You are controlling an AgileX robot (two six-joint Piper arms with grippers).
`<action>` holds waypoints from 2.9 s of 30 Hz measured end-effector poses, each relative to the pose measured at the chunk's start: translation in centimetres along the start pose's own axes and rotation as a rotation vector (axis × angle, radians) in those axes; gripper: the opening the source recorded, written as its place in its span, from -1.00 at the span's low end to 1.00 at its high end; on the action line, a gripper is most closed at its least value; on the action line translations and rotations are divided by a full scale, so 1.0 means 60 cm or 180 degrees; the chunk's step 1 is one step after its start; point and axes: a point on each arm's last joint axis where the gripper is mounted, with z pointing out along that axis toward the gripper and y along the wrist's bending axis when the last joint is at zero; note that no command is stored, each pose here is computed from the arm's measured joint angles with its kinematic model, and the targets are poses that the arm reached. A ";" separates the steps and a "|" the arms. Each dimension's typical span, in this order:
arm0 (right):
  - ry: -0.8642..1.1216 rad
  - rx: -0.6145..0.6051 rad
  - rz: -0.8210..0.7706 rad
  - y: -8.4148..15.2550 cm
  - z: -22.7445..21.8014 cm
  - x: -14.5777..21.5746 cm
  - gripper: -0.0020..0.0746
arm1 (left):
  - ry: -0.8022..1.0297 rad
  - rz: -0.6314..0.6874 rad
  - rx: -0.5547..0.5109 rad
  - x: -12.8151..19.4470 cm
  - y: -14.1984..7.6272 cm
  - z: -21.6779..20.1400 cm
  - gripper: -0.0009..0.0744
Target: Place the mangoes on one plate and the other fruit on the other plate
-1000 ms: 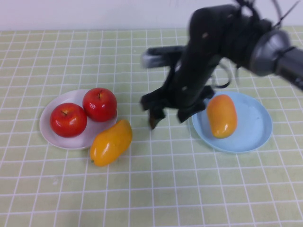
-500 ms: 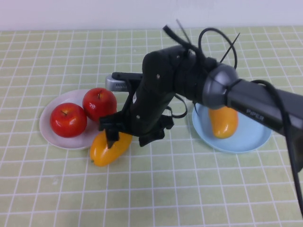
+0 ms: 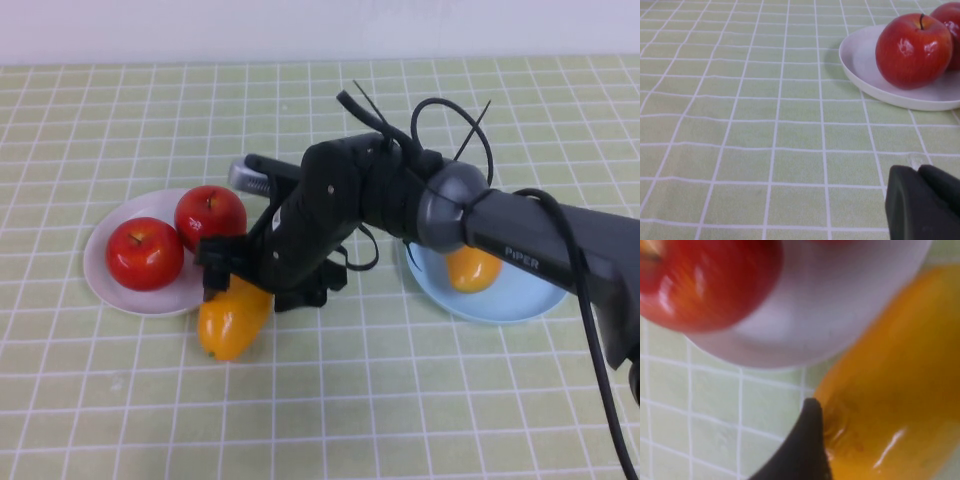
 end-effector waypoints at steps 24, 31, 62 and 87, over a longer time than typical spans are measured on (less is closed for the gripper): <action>-0.0167 0.0229 -0.0444 -0.014 0.029 0.003 0.60 | 0.0000 0.0000 0.0000 0.000 0.000 0.000 -0.97; -0.0162 0.0328 -0.0532 -0.016 0.023 0.003 0.50 | 0.0000 0.0000 0.0000 0.000 0.000 0.000 -0.97; -0.0547 0.1735 0.0314 -0.321 -0.276 -0.029 0.50 | 0.0000 0.0000 0.0000 0.000 0.000 0.000 -0.97; -0.0627 0.1515 0.0210 -0.318 -0.256 -0.036 0.73 | 0.0000 0.0000 0.0000 0.000 0.000 0.000 -0.97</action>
